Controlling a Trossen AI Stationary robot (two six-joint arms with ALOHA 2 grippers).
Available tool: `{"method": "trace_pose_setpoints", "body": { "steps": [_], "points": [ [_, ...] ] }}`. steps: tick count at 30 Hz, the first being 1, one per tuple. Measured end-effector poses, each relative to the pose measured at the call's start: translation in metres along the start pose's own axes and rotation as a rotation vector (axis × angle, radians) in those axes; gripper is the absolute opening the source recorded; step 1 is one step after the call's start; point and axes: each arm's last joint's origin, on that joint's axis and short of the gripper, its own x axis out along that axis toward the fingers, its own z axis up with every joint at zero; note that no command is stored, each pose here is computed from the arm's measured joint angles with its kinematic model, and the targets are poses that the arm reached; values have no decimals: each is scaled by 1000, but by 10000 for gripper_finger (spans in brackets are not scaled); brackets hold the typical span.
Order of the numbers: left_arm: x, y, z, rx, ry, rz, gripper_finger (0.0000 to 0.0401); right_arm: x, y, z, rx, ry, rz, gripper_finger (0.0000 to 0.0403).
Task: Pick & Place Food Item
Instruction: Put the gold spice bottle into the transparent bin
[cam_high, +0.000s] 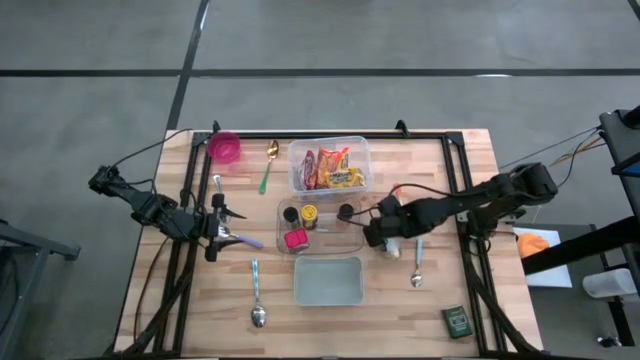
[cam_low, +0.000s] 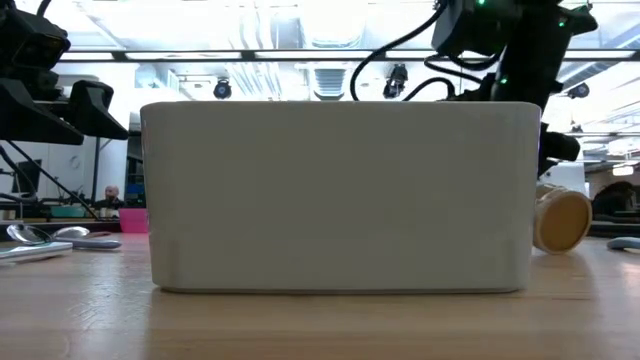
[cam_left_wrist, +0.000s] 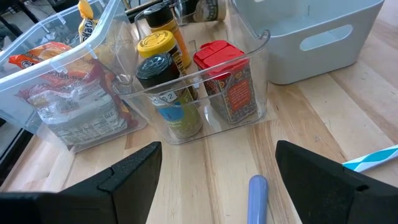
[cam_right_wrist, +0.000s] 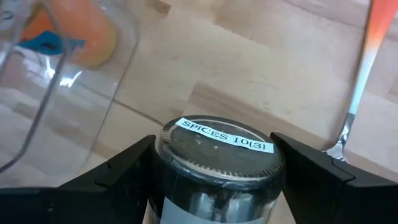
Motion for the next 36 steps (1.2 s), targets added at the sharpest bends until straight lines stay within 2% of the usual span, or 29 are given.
{"method": "trace_pose_setpoints", "body": {
  "steps": [8, 22, 32, 36],
  "points": [
    [0, 0, 0, 0, 0, 0, 317, 9, 0, -1, -6, 9, -37, 316],
    [0, 0, 0, 0, 0, 0, 317, 13, 0, -2, -21, 12, -51, 288],
    [0, 0, 0, 0, 1, 1, 317, 13, 0, -2, -26, 9, -53, 371],
    [0, 0, 0, 0, 1, 1, 316, 12, 0, -2, -29, 6, -51, 383]
  ]
}}
